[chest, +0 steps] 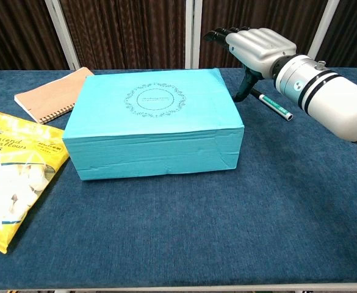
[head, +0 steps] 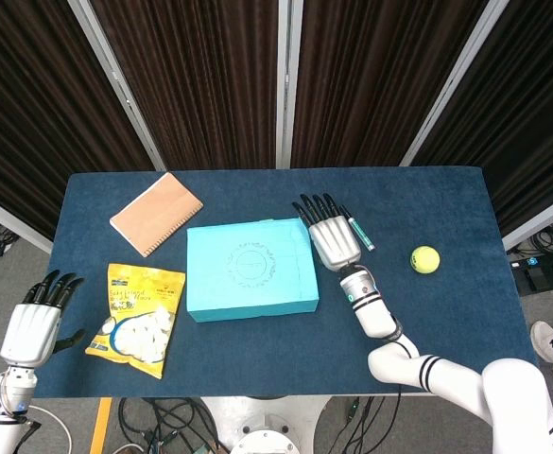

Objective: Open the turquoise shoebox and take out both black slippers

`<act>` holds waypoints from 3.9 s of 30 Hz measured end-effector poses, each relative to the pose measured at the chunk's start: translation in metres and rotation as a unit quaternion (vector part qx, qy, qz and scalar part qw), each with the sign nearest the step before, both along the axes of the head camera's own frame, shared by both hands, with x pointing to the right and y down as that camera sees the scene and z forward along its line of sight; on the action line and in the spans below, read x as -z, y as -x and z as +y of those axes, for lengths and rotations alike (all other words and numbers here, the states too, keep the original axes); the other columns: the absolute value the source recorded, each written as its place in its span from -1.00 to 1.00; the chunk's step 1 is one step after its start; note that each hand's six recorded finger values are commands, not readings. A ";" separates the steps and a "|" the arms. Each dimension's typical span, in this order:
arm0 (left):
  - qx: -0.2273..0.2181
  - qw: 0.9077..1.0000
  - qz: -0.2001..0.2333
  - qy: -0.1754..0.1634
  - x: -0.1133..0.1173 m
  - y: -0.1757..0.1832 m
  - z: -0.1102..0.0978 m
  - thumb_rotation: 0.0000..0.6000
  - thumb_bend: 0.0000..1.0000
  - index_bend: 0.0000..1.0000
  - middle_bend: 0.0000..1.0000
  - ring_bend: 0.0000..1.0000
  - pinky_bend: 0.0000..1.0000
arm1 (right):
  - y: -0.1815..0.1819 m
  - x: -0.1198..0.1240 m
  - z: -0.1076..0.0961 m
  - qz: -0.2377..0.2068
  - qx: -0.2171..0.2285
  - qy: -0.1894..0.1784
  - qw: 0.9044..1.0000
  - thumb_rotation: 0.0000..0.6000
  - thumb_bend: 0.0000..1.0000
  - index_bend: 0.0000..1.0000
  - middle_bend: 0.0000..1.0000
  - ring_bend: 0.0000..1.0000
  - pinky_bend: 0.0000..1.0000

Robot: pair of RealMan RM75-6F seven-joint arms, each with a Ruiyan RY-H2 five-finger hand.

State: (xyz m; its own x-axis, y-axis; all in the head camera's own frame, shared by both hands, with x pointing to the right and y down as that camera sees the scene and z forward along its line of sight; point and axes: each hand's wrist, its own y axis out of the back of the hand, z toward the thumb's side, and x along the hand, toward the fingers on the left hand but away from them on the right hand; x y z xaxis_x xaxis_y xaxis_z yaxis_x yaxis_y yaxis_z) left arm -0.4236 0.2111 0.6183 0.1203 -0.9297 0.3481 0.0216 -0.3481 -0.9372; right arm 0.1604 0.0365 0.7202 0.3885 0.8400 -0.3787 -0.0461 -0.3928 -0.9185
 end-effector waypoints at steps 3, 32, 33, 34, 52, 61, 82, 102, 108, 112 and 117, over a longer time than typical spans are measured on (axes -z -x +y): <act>0.000 1.000 -0.001 0.000 0.000 0.000 0.000 1.00 -0.83 -0.64 -0.69 -0.82 -0.51 | 0.002 0.001 0.003 -0.006 0.003 0.005 1.000 1.00 -1.00 -1.00 -1.00 -1.00 -1.00; -0.002 1.000 0.006 0.007 -0.002 -0.003 0.001 1.00 -0.83 -0.64 -0.69 -0.82 -0.51 | 0.017 0.031 0.062 -0.052 0.061 0.038 0.996 1.00 -1.00 -1.00 -0.98 -1.00 -1.00; -0.003 1.000 0.007 0.007 -0.002 -0.003 0.001 1.00 -0.82 -0.64 -0.69 -0.82 -0.51 | 0.015 0.032 0.062 -0.051 0.061 0.035 0.996 1.00 -1.00 -1.00 -0.97 -1.00 -1.00; -0.003 1.000 0.008 0.008 -0.002 -0.004 0.001 1.00 -0.83 -0.64 -0.69 -0.82 -0.51 | 0.012 0.034 0.061 -0.048 0.062 0.032 0.996 1.00 -1.00 -1.00 -0.97 -1.00 -1.00; -0.003 1.000 0.004 0.013 -0.007 -0.003 0.001 1.00 -0.83 -0.64 -0.69 -0.82 -0.51 | -0.002 0.011 0.032 0.012 0.102 -0.010 0.995 1.00 -1.00 -1.00 -0.93 -1.00 -1.00; 0.000 1.000 0.006 0.016 -0.009 0.000 0.001 1.00 -0.83 -0.64 -0.69 -0.82 -0.51 | 0.010 -0.001 0.039 0.011 0.118 0.000 0.993 1.00 -1.00 -1.00 -0.93 -1.00 -1.00; 0.000 1.000 0.008 0.019 -0.010 0.001 0.000 1.00 -0.83 -0.64 -0.69 -0.82 -0.49 | 0.022 -0.002 0.041 -0.031 0.131 -0.010 0.991 1.00 -0.92 -0.70 -0.67 -1.00 -1.00; -0.001 1.000 0.011 0.022 -0.011 0.000 0.001 1.00 -0.83 -0.64 -0.69 -0.82 -0.48 | 0.020 0.003 0.044 -0.077 0.140 -0.019 0.987 1.00 -0.77 -0.24 -0.40 -0.81 -0.78; -0.003 1.000 0.011 0.023 -0.011 -0.001 0.001 1.00 -0.82 -0.63 -0.69 -0.82 -0.48 | 0.014 0.007 0.041 -0.107 0.120 -0.013 0.987 1.00 -0.76 0.03 -0.23 -0.63 -0.60; -0.005 1.000 0.011 0.025 -0.012 -0.003 0.001 1.00 -0.83 -0.63 -0.69 -0.82 -0.48 | 0.006 0.009 0.038 -0.137 0.090 -0.001 0.986 1.00 -0.75 0.17 -0.11 -0.51 -0.46; -0.008 1.000 0.011 0.026 -0.013 -0.006 0.001 1.00 -0.83 -0.63 -0.69 -0.82 -0.48 | -0.005 0.012 0.031 -0.175 0.048 0.011 0.983 1.00 -0.74 0.26 0.01 -0.39 -0.31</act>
